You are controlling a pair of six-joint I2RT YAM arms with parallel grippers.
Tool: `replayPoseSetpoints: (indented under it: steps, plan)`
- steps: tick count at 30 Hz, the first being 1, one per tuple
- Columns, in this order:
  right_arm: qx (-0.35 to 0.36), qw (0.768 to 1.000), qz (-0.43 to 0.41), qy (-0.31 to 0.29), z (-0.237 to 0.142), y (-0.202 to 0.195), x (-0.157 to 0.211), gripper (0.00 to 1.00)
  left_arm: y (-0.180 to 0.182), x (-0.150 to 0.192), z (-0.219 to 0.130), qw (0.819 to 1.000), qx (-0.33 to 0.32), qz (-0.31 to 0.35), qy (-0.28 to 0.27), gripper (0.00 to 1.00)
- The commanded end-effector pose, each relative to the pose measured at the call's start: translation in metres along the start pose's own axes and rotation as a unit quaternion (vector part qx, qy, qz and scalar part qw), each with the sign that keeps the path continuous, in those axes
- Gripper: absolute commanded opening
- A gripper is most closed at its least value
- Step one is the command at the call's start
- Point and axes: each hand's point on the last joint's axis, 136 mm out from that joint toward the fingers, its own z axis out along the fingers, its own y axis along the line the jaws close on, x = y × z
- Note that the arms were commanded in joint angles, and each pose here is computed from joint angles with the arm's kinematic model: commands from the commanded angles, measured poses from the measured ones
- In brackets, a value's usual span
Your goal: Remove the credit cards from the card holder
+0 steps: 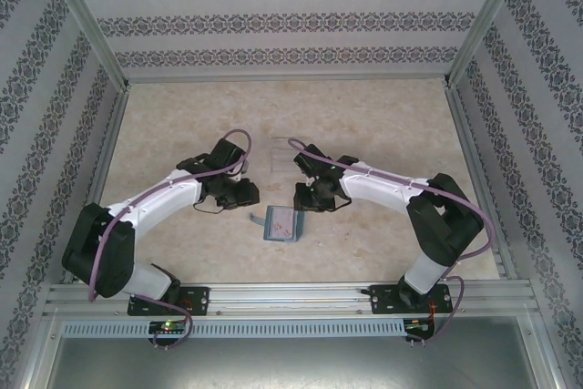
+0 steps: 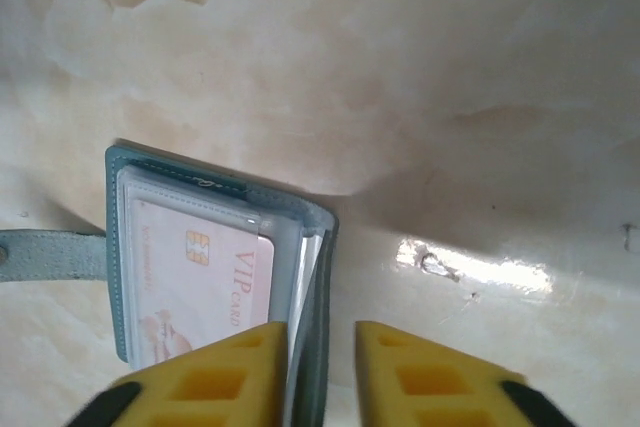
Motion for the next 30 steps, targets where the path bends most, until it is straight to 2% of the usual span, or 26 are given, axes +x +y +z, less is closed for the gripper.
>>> replayPoseSetpoints:
  steps: [1, 3, 6, 14, 21, 24, 30]
  plan:
    - [-0.012, 1.000, 0.008, 0.001, -0.004, -0.002, 0.003, 0.15, -0.006, 0.001, -0.016, 1.000, 0.000, 0.008, 0.001, 0.30]
    - [-0.025, 1.000, 0.014, -0.002, -0.002, 0.001, 0.001, 0.08, -0.018, 0.001, -0.015, 1.000, 0.016, 0.013, 0.007, 0.28]
    - [-0.050, 0.998, 0.024, -0.013, -0.001, 0.008, -0.005, 0.04, -0.036, 0.002, -0.004, 0.999, 0.049, 0.013, 0.019, 0.22]
    - [-0.111, 0.993, 0.045, -0.026, 0.006, 0.020, -0.015, 0.04, -0.055, 0.010, 0.039, 0.996, 0.074, 0.012, 0.053, 0.12]
    - [-0.109, 0.993, 0.040, -0.019, 0.011, 0.010, -0.015, 0.07, -0.039, 0.020, 0.065, 0.995, 0.056, 0.008, 0.080, 0.10]
    - [-0.093, 0.995, 0.035, -0.014, 0.014, 0.003, -0.015, 0.14, -0.027, 0.024, 0.071, 0.996, 0.033, 0.012, 0.087, 0.09]
    - [-0.021, 1.000, 0.016, 0.007, 0.013, -0.015, 0.003, 0.44, -0.011, 0.029, 0.075, 0.996, -0.001, 0.015, 0.089, 0.09]
